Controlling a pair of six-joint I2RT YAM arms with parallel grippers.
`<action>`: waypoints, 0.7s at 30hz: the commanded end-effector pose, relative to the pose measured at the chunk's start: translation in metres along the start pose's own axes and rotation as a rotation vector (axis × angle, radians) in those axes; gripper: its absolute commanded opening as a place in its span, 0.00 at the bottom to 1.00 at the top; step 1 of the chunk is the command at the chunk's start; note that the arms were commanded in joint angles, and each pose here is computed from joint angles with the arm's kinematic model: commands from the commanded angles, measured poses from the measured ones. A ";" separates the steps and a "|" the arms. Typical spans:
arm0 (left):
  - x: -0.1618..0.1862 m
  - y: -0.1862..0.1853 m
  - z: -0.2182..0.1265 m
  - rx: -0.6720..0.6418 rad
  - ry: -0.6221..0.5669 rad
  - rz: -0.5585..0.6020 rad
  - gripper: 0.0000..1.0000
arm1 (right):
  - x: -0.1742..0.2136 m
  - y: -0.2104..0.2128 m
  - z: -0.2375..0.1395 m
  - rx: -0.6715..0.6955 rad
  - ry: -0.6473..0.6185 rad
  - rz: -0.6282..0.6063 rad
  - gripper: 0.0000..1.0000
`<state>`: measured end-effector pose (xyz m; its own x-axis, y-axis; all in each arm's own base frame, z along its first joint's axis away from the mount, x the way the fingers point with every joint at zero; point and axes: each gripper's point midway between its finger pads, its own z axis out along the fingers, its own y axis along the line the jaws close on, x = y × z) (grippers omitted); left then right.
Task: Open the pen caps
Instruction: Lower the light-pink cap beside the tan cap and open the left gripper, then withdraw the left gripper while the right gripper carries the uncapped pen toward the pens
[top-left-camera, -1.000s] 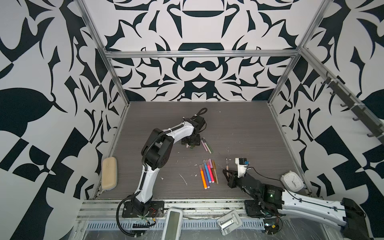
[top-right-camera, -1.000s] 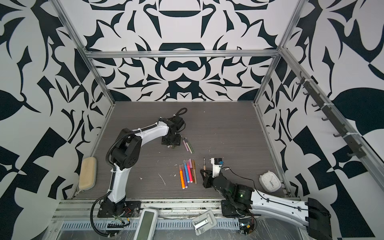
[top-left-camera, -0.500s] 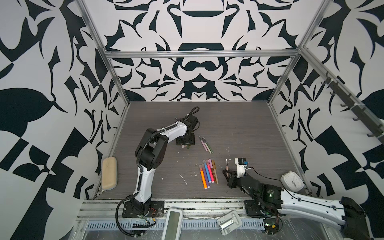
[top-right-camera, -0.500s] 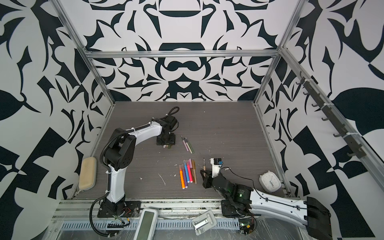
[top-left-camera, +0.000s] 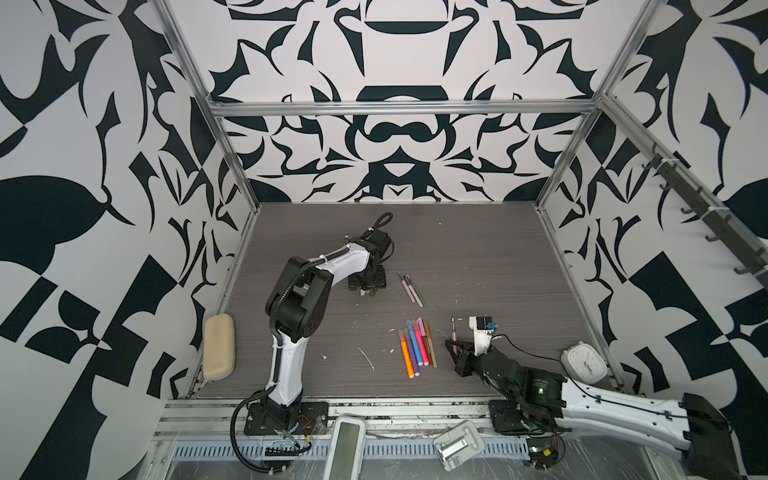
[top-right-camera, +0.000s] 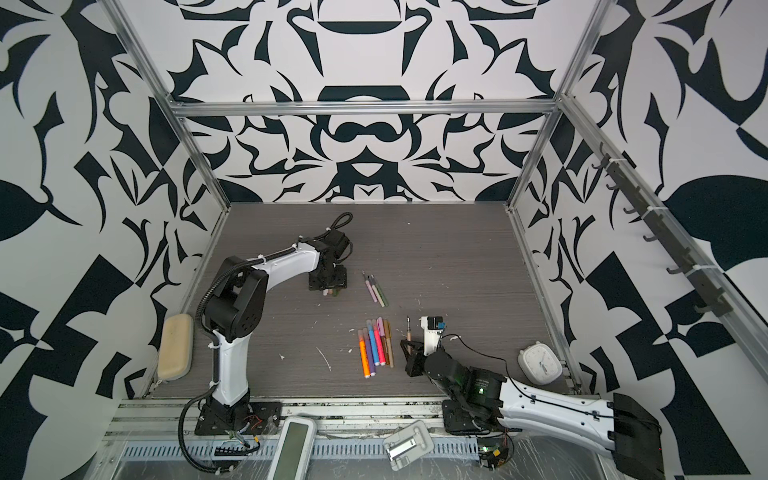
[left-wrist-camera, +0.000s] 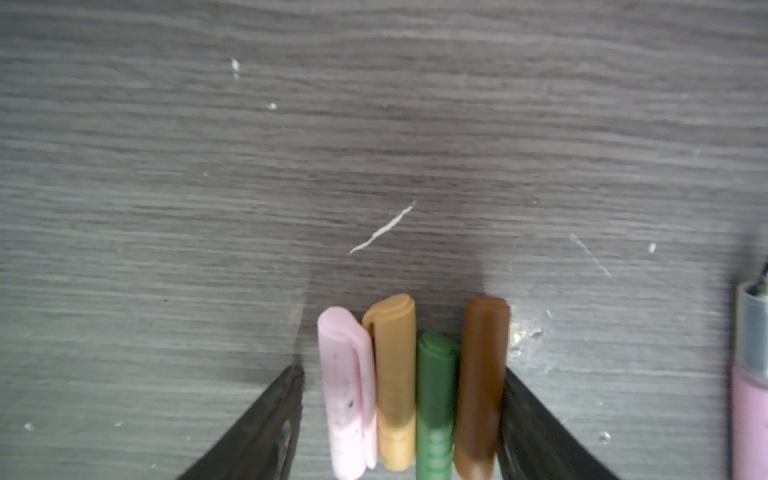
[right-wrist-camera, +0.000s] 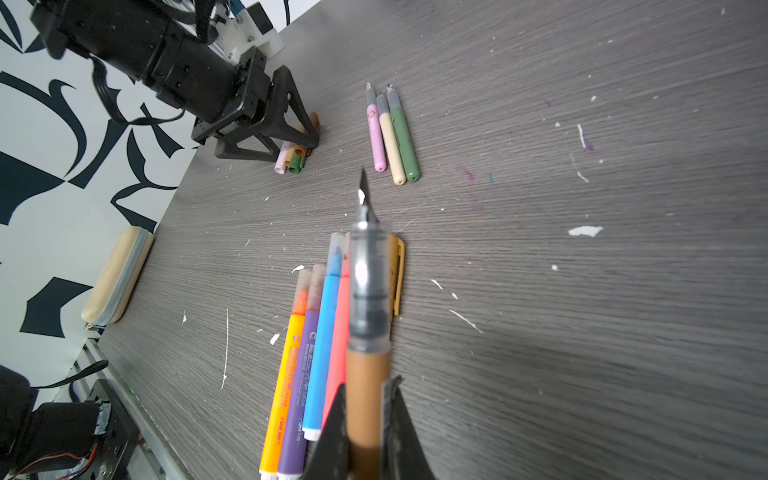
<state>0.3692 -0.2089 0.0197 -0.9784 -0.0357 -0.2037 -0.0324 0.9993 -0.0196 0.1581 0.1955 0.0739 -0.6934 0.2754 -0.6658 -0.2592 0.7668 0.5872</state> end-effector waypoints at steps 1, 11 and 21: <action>0.021 0.001 0.007 0.028 0.083 -0.019 0.74 | -0.015 0.012 -0.002 -0.024 -0.050 0.025 0.00; 0.008 -0.012 -0.038 0.127 0.026 -0.014 0.75 | -0.016 0.009 -0.002 0.001 -0.049 0.021 0.00; 0.032 -0.004 -0.157 0.443 -0.283 -0.019 0.73 | -0.037 0.003 -0.006 0.064 -0.033 0.033 0.00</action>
<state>0.3249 -0.2142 0.1488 -0.9118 -0.0871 -0.4014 0.0608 0.9379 -0.3416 0.1678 0.1850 0.0774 -0.6962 0.2862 -0.6583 -0.2025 0.8015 0.5627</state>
